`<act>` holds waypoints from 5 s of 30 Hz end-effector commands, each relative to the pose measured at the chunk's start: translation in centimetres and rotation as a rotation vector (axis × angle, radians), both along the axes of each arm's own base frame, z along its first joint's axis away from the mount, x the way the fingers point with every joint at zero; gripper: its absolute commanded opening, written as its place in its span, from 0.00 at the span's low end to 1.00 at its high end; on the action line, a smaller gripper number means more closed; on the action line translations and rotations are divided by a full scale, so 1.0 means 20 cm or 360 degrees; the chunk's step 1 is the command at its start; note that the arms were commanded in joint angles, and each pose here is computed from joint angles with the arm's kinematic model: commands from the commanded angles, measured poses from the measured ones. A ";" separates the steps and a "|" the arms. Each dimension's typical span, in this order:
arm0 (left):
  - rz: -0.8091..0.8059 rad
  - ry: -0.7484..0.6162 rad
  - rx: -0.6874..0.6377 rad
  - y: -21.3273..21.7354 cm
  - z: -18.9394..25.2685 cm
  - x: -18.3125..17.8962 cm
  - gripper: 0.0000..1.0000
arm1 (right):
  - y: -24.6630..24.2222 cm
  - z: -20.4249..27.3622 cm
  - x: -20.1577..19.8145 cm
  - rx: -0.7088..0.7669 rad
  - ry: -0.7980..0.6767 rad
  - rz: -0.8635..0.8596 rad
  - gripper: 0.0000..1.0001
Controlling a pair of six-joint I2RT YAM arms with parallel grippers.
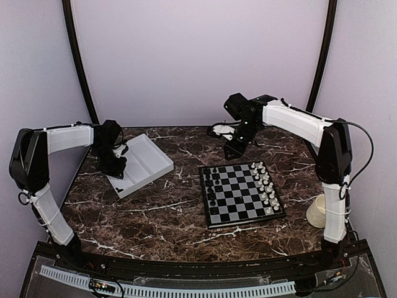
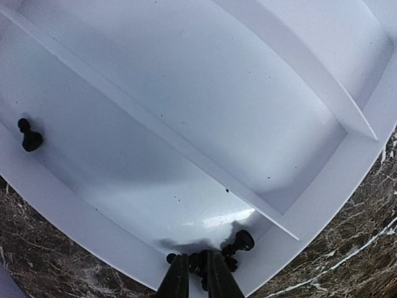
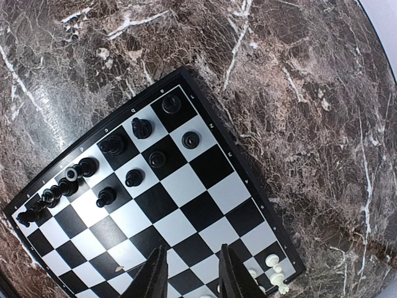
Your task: Set up the chess pieces on the board
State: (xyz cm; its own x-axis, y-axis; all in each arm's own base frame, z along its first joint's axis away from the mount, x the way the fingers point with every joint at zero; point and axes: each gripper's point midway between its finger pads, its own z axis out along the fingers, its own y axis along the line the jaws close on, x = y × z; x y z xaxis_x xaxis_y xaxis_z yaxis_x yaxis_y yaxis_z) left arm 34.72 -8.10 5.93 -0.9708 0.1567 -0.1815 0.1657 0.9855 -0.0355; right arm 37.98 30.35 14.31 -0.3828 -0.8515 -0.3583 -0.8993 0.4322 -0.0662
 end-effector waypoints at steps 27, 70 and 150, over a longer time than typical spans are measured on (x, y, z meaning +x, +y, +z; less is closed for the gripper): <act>0.0789 -0.0411 0.0115 0.41 0.16 0.59 0.41 | -0.02 -0.02 -0.03 0.0076 0.0055 0.0009 0.30; 0.0747 -0.0240 0.0292 0.59 0.05 0.61 0.34 | -0.04 -0.09 -0.07 0.0078 0.0114 0.0007 0.30; 0.0611 0.0399 0.0332 0.32 -0.23 0.04 0.22 | 0.00 -0.14 -0.10 0.0119 0.0214 0.0025 0.31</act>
State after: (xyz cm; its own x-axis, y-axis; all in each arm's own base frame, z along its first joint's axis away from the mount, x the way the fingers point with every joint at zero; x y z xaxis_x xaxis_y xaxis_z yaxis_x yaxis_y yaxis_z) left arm 35.53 -3.03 2.37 -0.9853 -0.1627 0.0514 -0.1540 0.9778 0.1423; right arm 35.72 30.36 11.47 -0.4109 -0.8367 -0.3621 -0.9081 0.4109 0.0809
